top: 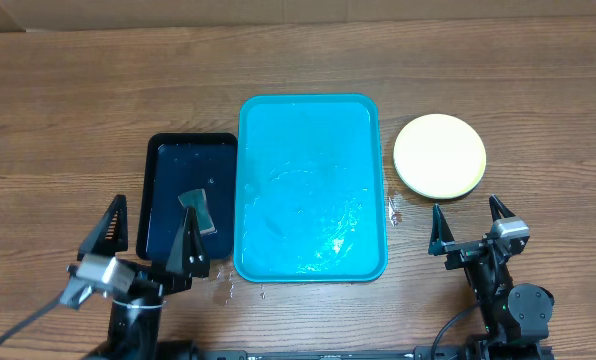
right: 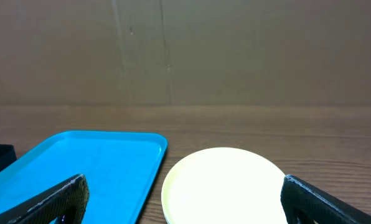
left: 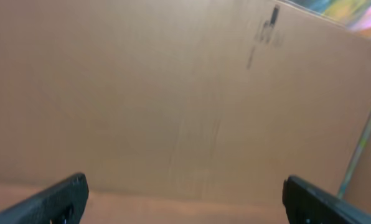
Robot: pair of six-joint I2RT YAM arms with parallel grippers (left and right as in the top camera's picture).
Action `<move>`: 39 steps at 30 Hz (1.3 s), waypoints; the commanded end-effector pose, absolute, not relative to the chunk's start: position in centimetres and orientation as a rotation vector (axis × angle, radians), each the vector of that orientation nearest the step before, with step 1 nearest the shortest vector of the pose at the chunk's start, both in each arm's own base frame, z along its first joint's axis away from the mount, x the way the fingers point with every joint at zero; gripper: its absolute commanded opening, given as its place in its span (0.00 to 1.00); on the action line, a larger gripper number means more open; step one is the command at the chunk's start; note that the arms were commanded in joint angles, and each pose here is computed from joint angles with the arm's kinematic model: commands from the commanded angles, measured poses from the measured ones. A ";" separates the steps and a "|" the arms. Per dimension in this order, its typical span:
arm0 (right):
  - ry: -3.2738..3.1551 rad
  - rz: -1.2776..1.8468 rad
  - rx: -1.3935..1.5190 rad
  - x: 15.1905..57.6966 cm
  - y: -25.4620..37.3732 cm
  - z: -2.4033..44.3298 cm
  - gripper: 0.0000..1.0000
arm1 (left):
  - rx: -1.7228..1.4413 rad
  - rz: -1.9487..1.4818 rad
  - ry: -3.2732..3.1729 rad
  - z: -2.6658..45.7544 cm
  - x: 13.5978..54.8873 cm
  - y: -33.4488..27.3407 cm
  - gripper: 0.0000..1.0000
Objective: Clean dirty plates on tray and stack at the side
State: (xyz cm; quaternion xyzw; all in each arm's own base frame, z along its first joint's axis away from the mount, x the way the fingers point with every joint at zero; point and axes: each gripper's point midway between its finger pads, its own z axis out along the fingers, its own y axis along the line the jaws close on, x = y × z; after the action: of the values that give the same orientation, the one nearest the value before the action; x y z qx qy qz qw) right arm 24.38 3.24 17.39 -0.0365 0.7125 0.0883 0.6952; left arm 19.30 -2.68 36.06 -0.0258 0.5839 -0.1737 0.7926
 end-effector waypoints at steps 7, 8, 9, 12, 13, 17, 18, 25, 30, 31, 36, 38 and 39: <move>1.585 0.186 -0.077 24.4 3.0 17.2 1.00 | 0.010 -0.371 1.034 36.0 18.6 -3.0 1.00; 1.585 0.186 -0.077 24.4 3.0 17.2 1.00 | 0.011 -0.370 1.032 35.7 18.7 -3.0 1.00; 1.585 0.186 -0.077 24.4 3.0 17.2 1.00 | 0.010 -0.370 1.036 35.4 18.9 -3.0 1.00; 1.585 0.186 -0.077 24.4 3.0 17.2 1.00 | 0.002 -0.368 1.057 34.0 19.6 -2.9 1.00; 1.585 0.186 -0.077 24.4 3.0 17.2 1.00 | -0.003 -0.367 1.062 33.7 19.8 -2.8 1.00; 1.585 0.186 -0.077 24.4 3.0 17.2 1.00 | -0.041 -0.349 1.084 31.9 20.7 -2.2 1.00; 1.585 0.186 -0.077 24.4 3.0 17.2 1.00 | -0.048 -0.346 1.091 31.6 20.9 -2.1 1.00; 1.585 0.186 -0.077 24.4 3.0 17.2 1.00 | -0.110 -0.309 1.133 29.5 21.9 -1.0 1.00; 1.585 0.186 -0.077 24.4 3.0 17.2 1.00 | -0.142 -0.293 1.175 27.3 22.7 -0.6 1.00; 1.585 0.186 -0.077 24.4 3.0 17.2 1.00 | -0.144 -0.292 1.188 26.8 22.9 -0.6 1.00; 1.585 0.186 -0.077 24.4 3.0 17.2 1.00 | -0.166 -0.261 1.298 24.0 23.8 -0.2 1.00; 1.585 0.186 -0.077 24.4 3.0 17.2 1.00 | -0.188 -0.226 1.355 22.5 24.2 0.2 1.00; 1.585 0.186 -0.077 24.4 3.0 17.2 1.00 | -0.194 -0.207 1.386 21.7 24.3 0.4 1.00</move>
State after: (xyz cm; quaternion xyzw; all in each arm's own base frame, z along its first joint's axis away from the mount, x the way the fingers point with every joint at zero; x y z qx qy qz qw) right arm 24.38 3.22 17.41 -0.0360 0.7122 0.0883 0.6955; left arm 24.15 -0.33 22.87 -0.0823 0.6225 -0.1278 0.7677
